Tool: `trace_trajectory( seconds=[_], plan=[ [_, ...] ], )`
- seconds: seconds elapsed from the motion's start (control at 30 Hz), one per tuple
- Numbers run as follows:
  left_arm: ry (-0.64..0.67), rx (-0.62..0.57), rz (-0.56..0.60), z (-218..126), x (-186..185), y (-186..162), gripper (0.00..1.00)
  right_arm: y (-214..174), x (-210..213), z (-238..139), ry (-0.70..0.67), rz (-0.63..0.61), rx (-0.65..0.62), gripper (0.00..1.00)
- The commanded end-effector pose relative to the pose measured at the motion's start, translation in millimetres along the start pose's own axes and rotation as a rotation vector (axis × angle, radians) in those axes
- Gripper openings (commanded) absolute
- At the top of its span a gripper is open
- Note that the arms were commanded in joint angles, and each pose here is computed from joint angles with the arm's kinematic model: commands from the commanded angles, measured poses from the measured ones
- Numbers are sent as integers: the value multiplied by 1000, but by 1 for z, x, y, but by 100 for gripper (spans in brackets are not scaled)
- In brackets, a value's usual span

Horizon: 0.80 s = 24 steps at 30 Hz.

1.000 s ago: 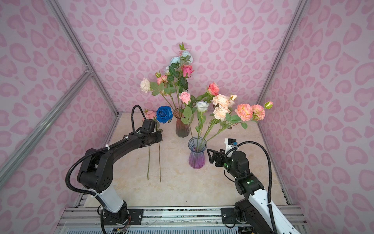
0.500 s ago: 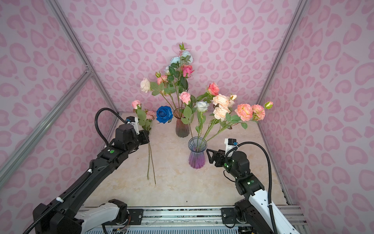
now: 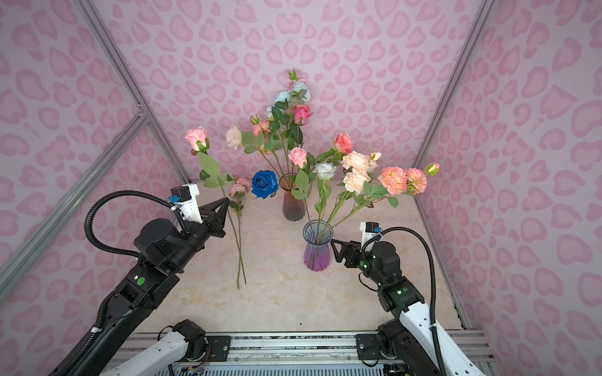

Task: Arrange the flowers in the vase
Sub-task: 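Carry the pink rose to the blue-purple vase and lower its stem in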

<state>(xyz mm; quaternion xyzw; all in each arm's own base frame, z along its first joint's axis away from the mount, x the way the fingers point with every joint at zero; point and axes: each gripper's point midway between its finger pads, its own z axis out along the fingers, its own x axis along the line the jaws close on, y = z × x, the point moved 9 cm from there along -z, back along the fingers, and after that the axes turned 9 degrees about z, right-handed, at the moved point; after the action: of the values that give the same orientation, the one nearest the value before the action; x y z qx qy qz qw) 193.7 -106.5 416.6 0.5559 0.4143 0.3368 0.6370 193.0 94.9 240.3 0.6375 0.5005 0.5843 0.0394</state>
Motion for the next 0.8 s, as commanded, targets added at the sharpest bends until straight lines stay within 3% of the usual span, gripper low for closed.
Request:
trace_trajectory(
  seconds=[0.0,0.27,0.5,0.77],
  plan=[
    [-51,-155,64,-8,-12,28,4,4,5,-2,28,-10,-22,90],
    [-190,-276,68,-25,-38,50,3,1,2,-7,14,-21,-30,90],
    [-332,-263,145,2,-89,60,3,3,2,-6,11,-20,-39,90],
    [-451,-393,217,39,-145,61,3,6,4,-13,-6,-43,-59,91]
  ],
)
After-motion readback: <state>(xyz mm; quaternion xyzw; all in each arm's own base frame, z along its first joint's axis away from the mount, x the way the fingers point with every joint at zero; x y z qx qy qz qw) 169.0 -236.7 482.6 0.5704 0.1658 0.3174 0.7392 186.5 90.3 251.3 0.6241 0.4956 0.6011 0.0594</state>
